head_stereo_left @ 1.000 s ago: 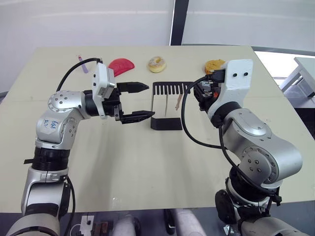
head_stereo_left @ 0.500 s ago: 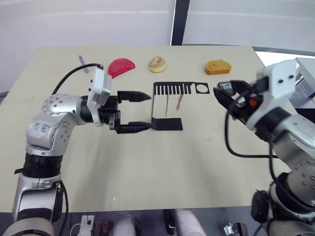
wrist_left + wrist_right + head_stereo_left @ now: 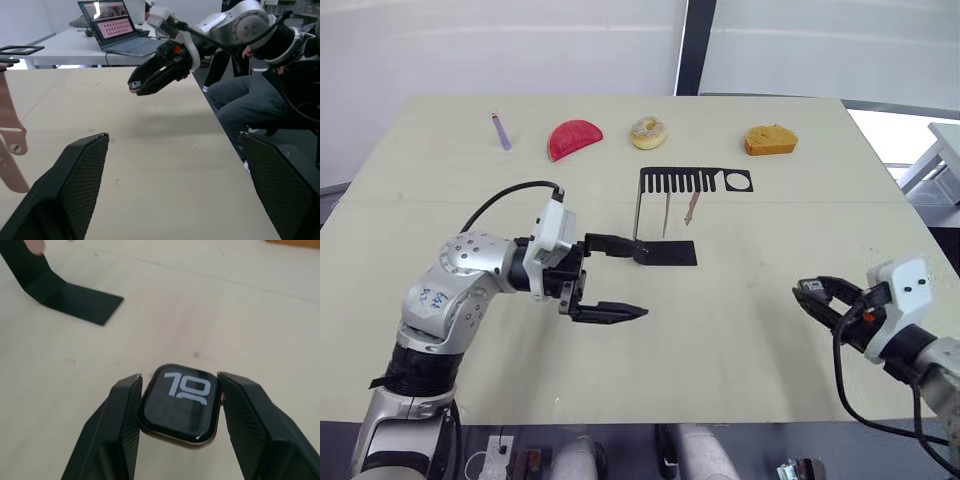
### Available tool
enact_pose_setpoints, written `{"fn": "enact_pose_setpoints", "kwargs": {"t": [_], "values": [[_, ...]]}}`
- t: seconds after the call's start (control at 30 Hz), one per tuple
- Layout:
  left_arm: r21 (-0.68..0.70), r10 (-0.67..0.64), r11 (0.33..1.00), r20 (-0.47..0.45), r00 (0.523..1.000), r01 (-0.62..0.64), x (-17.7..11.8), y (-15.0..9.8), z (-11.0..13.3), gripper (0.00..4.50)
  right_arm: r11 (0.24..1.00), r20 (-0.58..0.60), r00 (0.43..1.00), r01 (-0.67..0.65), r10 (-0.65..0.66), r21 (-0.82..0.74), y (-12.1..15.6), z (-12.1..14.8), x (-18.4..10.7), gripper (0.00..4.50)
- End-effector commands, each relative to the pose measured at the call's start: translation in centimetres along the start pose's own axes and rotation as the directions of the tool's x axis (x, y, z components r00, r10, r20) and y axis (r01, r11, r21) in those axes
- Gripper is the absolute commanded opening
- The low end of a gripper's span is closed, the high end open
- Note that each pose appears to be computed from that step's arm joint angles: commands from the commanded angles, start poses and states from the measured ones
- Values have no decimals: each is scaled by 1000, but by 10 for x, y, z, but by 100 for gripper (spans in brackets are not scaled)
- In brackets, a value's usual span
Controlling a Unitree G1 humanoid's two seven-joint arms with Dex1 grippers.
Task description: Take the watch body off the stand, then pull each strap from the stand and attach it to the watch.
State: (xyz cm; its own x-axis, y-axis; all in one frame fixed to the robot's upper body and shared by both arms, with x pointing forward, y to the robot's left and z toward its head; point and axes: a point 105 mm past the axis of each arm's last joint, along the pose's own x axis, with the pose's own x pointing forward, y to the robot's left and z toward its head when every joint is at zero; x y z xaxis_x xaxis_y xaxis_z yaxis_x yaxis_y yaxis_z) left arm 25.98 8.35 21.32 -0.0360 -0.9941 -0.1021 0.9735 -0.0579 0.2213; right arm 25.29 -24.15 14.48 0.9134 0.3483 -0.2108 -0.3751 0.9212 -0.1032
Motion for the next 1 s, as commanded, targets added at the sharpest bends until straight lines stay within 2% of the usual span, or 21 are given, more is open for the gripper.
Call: {"fn": "enact_pose_setpoints", "kwargs": {"t": [0.03,0.27,0.73,0.83,0.9,0.93,1.0], "values": [[52,-31,998,-1,1000,31,5,-4,5,450,999,31,1000,0,1,-43,-4,-9,3,224],[55,-30,998,5,1000,30,7,2,6,450,999,-3,999,-41,41,-32,-12,-35,13,224],[58,-1,998,6,1000,1,5,5,7,450,998,-10,999,-38,37,-41,-17,-47,19,224],[51,20,999,-7,1000,-19,1,7,3,450,998,-17,999,-44,43,-54,-18,-48,15,337],[43,47,998,-17,999,-46,-5,9,1,450,996,-18,999,-50,48,-68,-19,-43,8,429],[38,64,997,-22,998,-63,-8,11,1,450,996,-16,999,-51,50,-74,-20,-40,2,447],[22,108,994,-36,993,-107,-18,13,-2,450,996,-14,999,-52,51,-78,-24,-31,-13,447]]}}
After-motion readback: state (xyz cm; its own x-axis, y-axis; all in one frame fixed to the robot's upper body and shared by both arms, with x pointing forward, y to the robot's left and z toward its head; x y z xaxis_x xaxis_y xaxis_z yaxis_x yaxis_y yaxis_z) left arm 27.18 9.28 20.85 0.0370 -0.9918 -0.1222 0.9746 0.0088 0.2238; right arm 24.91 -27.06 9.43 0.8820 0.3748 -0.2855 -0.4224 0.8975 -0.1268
